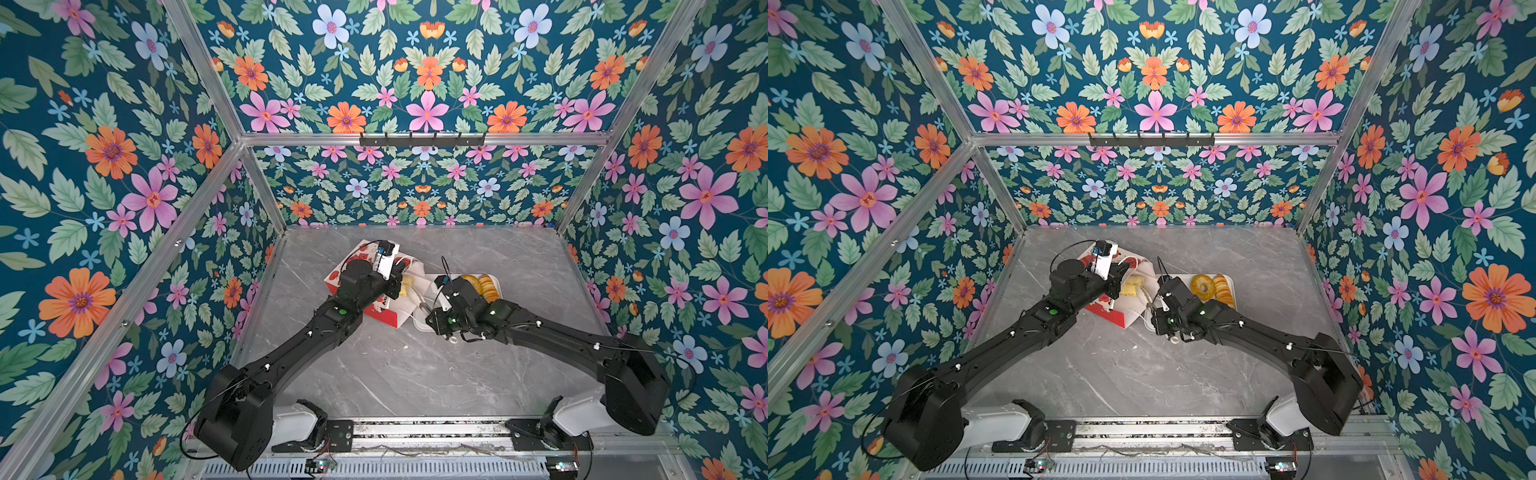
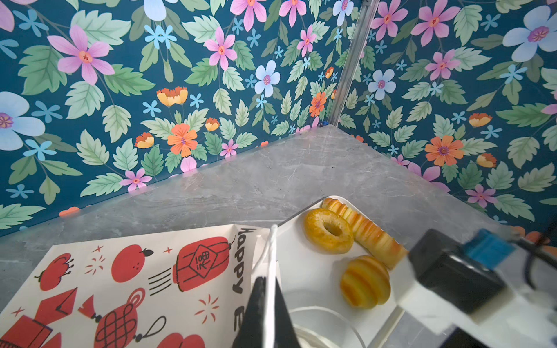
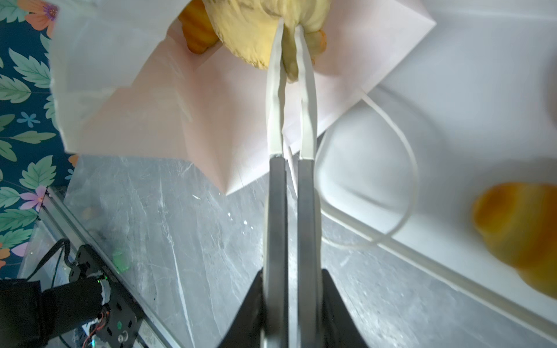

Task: Take the fake bread out of the paper bag
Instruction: 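Pull the pale bread out of the bag toward the tray with the right gripper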

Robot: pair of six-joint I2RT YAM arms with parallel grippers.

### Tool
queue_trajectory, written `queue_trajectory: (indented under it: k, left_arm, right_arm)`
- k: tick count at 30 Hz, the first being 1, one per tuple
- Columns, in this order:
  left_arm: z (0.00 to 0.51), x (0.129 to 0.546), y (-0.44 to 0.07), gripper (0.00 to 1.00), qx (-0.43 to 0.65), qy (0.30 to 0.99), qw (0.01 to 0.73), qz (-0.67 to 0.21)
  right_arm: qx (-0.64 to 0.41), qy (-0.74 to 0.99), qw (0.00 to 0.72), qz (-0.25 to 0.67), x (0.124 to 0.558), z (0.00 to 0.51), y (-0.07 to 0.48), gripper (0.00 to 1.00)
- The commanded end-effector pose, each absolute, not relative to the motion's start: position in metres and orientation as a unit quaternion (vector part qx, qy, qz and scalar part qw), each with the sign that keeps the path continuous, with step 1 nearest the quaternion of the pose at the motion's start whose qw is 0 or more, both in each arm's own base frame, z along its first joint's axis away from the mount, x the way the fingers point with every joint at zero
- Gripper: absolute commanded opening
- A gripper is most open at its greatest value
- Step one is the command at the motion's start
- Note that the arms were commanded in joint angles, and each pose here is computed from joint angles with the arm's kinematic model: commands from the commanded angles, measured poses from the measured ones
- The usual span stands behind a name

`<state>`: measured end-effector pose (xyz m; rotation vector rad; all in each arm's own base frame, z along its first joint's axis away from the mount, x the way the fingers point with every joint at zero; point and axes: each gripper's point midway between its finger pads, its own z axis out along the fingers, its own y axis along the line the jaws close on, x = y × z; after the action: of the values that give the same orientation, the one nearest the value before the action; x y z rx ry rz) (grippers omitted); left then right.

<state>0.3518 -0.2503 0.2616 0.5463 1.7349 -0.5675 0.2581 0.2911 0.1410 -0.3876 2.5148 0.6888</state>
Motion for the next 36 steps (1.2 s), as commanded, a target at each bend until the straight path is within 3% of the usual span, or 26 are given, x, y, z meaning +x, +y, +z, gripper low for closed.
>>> queue_trajectory:
  k: [1,12,20,26,36]
  left_arm:
    - [0.271,0.358,-0.247,0.00,0.216,0.734,0.598,-0.237]
    - [0.265,0.357,-0.235,0.00,0.197,0.741,0.603,-0.219]
    - [0.259,0.353,-0.224,0.00,0.183,0.747,0.606,-0.205]
    - [0.255,0.348,-0.215,0.00,0.174,0.751,0.606,-0.195]
    - [0.254,0.338,-0.202,0.00,0.160,0.748,0.616,-0.188]
  right_arm:
    - [-0.134,0.927,0.254,0.243,0.249,0.148,0.276,0.19]
    - [-0.129,0.938,0.281,0.159,0.218,0.174,0.204,0.15]
    - [-0.117,0.945,0.306,-0.011,0.235,0.190,0.149,0.14]
    - [-0.131,0.935,0.315,-0.095,0.257,0.195,0.142,0.12]
    - [-0.176,0.925,0.276,-0.191,0.295,0.160,0.160,0.09]
